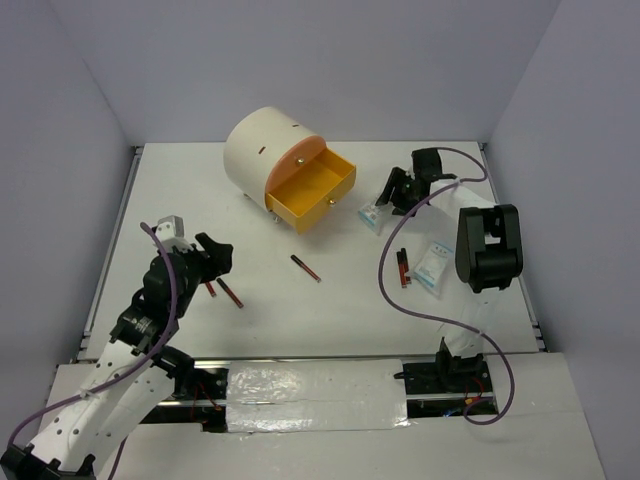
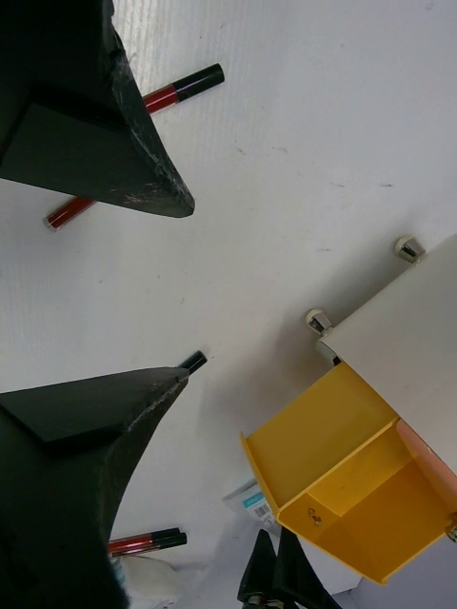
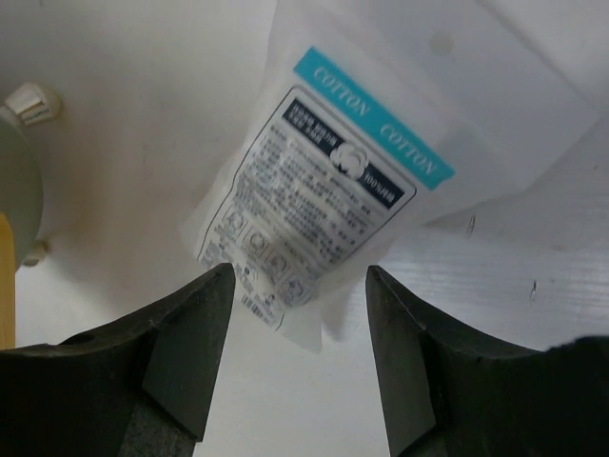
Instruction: Organize the makeup
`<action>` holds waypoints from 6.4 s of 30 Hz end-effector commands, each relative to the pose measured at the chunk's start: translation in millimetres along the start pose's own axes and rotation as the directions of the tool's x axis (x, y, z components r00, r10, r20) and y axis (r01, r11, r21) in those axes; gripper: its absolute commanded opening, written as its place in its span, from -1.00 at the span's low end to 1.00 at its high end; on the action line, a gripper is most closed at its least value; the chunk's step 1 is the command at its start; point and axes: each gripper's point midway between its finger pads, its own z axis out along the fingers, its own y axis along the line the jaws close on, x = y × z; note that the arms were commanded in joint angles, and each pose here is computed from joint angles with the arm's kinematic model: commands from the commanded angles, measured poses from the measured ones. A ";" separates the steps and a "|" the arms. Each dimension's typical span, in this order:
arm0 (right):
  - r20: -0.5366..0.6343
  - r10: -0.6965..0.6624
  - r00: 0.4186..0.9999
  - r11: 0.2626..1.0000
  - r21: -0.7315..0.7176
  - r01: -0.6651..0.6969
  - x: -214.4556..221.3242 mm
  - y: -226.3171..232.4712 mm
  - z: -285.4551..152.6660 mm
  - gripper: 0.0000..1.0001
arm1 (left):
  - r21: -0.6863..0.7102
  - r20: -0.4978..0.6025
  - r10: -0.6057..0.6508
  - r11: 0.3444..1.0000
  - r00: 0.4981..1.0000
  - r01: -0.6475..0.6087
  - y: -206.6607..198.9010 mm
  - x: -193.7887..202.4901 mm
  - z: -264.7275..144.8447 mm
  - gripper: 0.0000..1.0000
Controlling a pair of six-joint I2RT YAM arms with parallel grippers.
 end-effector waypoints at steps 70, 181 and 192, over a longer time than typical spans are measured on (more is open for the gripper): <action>0.133 -0.208 -0.969 -0.851 0.464 0.246 -11.0 257.8 -100.7 -0.51 | -0.002 0.051 -0.023 1.000 0.998 0.023 1.8 -7.8 0.3 0.53; 0.258 -0.354 -0.899 -0.740 0.511 0.438 -19.9 274.2 -175.6 -0.99 | 0.018 0.074 -0.049 0.999 0.996 0.048 -0.9 -13.8 -7.1 0.23; 0.216 -0.206 -0.954 -0.925 0.275 0.262 -5.7 248.9 -132.3 -0.92 | 0.012 0.080 -0.054 0.998 0.995 0.053 2.7 -12.5 -9.9 0.24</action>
